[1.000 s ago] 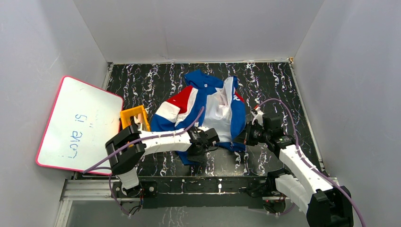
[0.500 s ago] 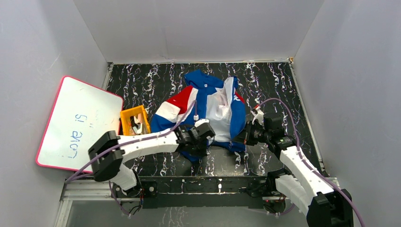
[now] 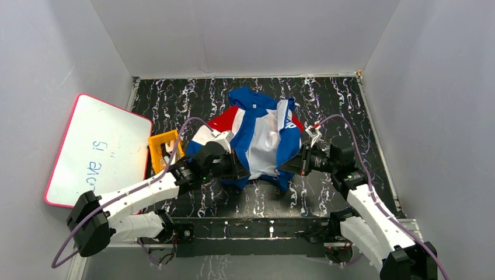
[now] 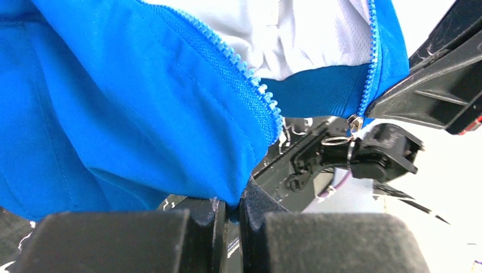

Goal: Zip up the jacket

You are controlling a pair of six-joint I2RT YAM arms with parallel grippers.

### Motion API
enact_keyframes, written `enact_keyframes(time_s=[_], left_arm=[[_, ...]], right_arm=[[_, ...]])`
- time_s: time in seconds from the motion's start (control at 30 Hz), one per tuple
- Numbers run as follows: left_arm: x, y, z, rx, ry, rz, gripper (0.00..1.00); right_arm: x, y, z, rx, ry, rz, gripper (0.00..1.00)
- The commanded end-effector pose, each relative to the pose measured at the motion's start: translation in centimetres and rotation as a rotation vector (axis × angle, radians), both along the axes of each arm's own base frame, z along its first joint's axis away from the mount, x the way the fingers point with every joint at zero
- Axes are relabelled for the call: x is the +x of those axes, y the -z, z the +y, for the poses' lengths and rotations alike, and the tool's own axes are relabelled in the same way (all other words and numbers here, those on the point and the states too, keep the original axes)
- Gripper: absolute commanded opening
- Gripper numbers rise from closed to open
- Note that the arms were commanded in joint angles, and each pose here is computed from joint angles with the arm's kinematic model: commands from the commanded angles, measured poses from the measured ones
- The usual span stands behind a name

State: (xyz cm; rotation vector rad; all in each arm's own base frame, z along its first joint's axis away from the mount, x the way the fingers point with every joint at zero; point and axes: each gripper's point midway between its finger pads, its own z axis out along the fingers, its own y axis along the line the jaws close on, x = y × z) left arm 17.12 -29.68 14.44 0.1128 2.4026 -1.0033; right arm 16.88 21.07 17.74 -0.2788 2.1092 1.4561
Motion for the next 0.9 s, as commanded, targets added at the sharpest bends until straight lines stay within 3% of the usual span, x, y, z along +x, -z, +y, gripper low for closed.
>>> enact_keyframes(time_s=[0.0,0.33,0.67,0.87], left_arm=[[-0.2,-5.6,-1.9,-0.281,0.086,-0.111,0.00],[-2.2,-9.4,-2.0,-0.509,0.199,-0.243,0.00],[-4.0,-11.8,-2.2,-0.653,0.310,-0.334,0.00],[-4.5,-12.3,-2.1,-0.673,0.339,-0.352,0.00]], right_arm=[[-1.4,-5.5,1.4,0.144,-0.129,-0.181,0.00],[-3.1,-9.1,2.8,0.259,-0.216,-0.314,0.00],[-4.2,-9.5,4.6,0.295,-0.298,-0.350,0.00],[-4.6,-9.0,5.1,0.294,-0.313,-0.352,0.00]])
